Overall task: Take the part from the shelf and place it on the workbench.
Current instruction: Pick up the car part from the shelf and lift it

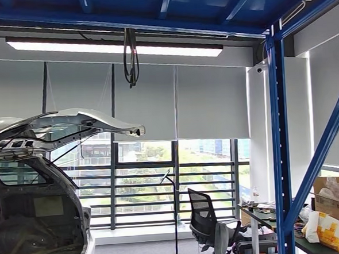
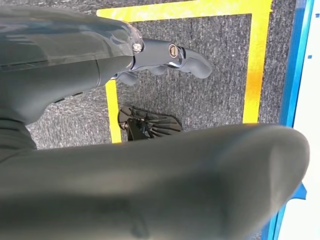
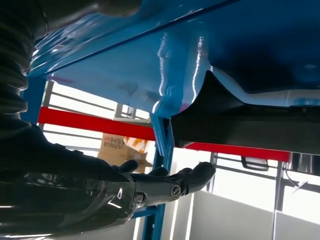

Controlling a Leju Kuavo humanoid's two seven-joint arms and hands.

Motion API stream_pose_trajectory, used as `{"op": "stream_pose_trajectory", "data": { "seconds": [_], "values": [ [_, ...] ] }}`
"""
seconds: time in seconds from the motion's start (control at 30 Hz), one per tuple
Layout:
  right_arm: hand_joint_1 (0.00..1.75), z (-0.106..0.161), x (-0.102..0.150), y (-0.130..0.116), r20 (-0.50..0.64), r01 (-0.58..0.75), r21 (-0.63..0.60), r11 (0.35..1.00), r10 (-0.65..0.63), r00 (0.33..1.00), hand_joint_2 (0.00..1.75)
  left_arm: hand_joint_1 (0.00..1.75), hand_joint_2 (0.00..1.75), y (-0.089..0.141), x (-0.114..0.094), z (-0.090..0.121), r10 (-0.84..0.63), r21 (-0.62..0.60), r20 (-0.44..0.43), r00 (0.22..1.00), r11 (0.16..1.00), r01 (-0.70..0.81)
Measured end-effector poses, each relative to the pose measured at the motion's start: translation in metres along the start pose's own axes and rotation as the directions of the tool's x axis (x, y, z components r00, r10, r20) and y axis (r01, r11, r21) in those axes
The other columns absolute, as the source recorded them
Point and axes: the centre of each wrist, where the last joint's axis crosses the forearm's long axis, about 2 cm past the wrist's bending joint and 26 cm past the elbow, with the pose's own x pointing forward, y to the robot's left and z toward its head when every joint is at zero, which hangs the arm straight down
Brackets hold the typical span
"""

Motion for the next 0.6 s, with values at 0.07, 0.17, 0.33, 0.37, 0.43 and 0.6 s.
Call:
{"op": "stream_pose_trajectory", "data": {
  "seconds": [0.07,0.17,0.33,0.37,0.43,0.6],
  "values": [
    [0.0,-0.001,0.0,0.0,-0.009,-0.002,-0.006,1.0,0.002,1.0,1.75,0.0,0.0,0.0,0.0,0.0,-0.005,-0.003,0.003,1.0,1.0,0.005],
    [0.0,-0.004,0.0,-0.001,-0.03,-0.003,-0.022,1.0,0.002,1.0,1.75,0.0,0.0,0.001,0.001,0.0,-0.009,-0.006,0.008,1.0,1.0,0.009],
    [0.0,-0.007,0.001,-0.004,-0.057,-0.005,-0.038,0.999,0.003,0.998,1.75,0.0,0.0,0.0,0.001,-0.001,-0.015,-0.01,0.009,1.0,1.0,0.015],
    [0.0,-0.007,0.002,-0.004,-0.056,-0.006,-0.039,0.999,0.003,0.998,1.75,0.0,0.0,0.0,0.001,-0.001,-0.016,-0.011,0.01,1.0,1.0,0.016],
    [0.0,-0.01,0.003,-0.006,-0.05,-0.007,-0.044,0.999,0.005,0.999,1.75,0.0,0.0,0.0,0.001,-0.001,-0.018,-0.012,0.011,1.0,1.0,0.018],
    [0.0,-0.017,0.002,-0.011,-0.044,-0.012,-0.06,0.998,0.009,0.999,1.75,0.0,0.0,0.0,0.002,-0.001,-0.023,-0.015,0.011,1.0,1.0,0.023]
  ]
}}
